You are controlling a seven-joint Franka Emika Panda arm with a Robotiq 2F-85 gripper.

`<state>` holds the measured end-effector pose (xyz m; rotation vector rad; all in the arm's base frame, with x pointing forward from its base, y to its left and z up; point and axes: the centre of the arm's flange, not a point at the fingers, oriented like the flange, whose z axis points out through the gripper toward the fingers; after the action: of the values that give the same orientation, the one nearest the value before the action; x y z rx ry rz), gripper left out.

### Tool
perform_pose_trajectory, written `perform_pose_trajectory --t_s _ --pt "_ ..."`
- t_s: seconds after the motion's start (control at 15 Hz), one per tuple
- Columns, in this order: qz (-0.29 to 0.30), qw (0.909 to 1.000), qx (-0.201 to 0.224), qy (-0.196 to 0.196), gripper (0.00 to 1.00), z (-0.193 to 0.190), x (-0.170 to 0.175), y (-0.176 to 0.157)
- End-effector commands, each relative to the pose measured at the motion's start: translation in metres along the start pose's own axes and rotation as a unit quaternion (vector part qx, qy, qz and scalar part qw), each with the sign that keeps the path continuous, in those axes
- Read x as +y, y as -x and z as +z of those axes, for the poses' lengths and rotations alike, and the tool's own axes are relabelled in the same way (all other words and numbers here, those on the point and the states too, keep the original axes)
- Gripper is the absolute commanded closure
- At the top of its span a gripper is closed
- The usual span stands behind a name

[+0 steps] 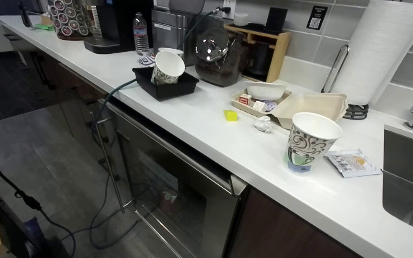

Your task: Move the black tray to the right and move the white bowl to the left

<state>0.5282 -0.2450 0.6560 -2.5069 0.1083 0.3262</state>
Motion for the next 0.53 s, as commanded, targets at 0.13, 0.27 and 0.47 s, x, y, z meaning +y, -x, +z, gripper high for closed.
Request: perform_pose_trajectory --t_s 0.13,0.27,0.47 --pt "0.004 1.0000 -0.001 -0.003 0.97 0.001 0.007 -0.002" --pt "0.004 1.0000 -0.001 -0.003 0.97 0.001 0.007 -0.002" --pt "0.004 0.9998 0.013 -0.016 0.99 0.019 0.009 0.009"
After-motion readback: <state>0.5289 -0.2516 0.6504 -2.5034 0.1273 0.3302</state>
